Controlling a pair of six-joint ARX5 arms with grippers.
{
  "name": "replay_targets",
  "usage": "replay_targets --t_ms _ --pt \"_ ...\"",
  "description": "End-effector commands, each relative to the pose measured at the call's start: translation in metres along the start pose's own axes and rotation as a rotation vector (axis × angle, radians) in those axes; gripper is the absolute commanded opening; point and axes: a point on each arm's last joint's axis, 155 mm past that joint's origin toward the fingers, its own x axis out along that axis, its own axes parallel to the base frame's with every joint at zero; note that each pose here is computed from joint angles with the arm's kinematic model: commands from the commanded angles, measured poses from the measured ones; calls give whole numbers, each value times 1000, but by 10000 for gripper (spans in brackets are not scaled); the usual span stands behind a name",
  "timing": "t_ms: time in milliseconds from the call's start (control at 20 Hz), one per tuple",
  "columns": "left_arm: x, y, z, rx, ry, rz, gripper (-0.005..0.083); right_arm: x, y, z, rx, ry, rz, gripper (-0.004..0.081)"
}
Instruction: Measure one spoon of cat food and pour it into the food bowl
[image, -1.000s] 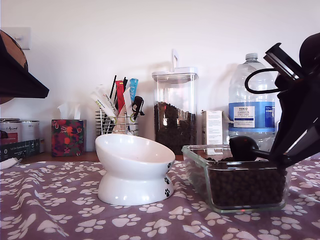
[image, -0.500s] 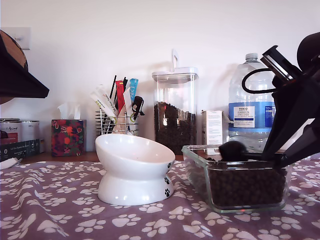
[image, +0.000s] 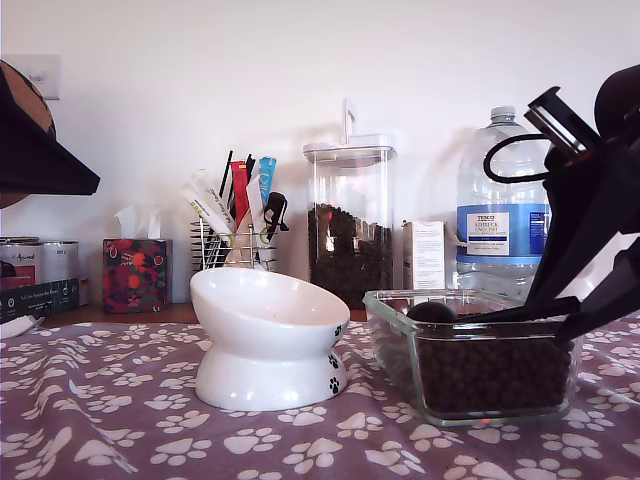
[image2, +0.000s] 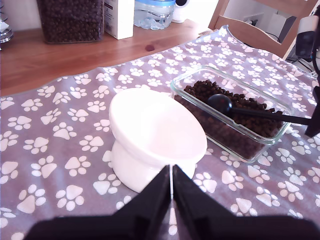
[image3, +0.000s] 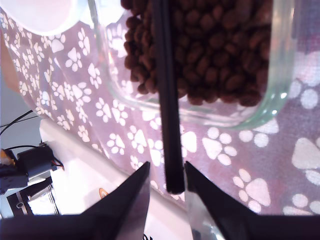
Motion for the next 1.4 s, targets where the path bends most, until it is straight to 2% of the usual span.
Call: replay_targets --t_ms 0,250,400,550,700,900,1100,1350 --pt "0 -1 4 10 -10 -6 -19 -7 6 7 -50 -17 -15 185" --pt "0 -1 4 10 -10 -6 -19 -19 -2 11 -158 -26 -200 204" --pt "0 -1 4 10 -10 -6 -19 -22 -5 5 -216 8 -285 215" --pt "0 -1 4 10 -10 -6 -19 -20 -2 1 -279 32 -348 215" --pt "0 -1 4 10 -10 -6 -19 -20 -5 3 -369 30 -479 215" --pt "0 -2 4 10 -10 -8 -19 -17 -7 7 -470 13 -604 215" --pt "0 -3 4 10 -10 -17 -19 -17 -6 17 -503 -25 -637 217" --pt "0 -6 4 10 -9 -31 -19 -17 -6 18 -502 -25 -639 211"
